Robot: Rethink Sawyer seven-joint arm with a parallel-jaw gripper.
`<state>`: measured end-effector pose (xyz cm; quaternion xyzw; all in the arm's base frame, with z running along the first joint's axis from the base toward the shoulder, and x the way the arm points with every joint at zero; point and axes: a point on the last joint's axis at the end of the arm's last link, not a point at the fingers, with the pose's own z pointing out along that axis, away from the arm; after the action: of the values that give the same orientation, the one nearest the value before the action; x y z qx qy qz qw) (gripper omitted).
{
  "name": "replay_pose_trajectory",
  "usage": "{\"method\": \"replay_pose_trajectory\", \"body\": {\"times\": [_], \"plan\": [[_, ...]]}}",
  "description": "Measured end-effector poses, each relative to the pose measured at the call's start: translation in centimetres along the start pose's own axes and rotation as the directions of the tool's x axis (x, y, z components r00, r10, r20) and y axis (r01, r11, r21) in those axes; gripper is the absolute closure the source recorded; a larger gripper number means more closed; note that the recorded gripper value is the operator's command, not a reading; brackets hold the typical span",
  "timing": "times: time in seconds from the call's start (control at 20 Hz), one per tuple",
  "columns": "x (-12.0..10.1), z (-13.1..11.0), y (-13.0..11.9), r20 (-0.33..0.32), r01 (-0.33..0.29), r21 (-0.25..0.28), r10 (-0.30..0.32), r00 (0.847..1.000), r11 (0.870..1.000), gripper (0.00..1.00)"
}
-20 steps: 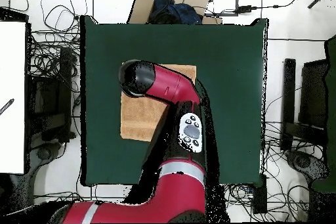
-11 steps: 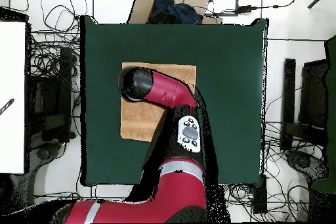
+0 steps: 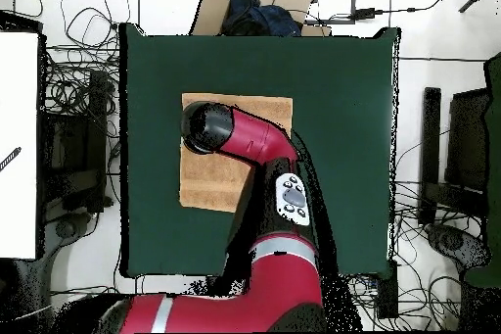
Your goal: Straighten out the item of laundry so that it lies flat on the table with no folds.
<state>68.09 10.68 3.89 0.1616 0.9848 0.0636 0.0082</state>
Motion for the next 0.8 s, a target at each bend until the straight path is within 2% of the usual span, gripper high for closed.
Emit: {"method": "replay_pose_trajectory", "body": {"times": [0.45,0.8], "plan": [[-0.4,-0.3,-5.4,0.025,-0.008,0.028,0.007,1.0,1.0,0.0],[0.1,-0.2,-6.6,0.031,-0.003,0.031,0.002,1.0,1.0,0.0]]}}
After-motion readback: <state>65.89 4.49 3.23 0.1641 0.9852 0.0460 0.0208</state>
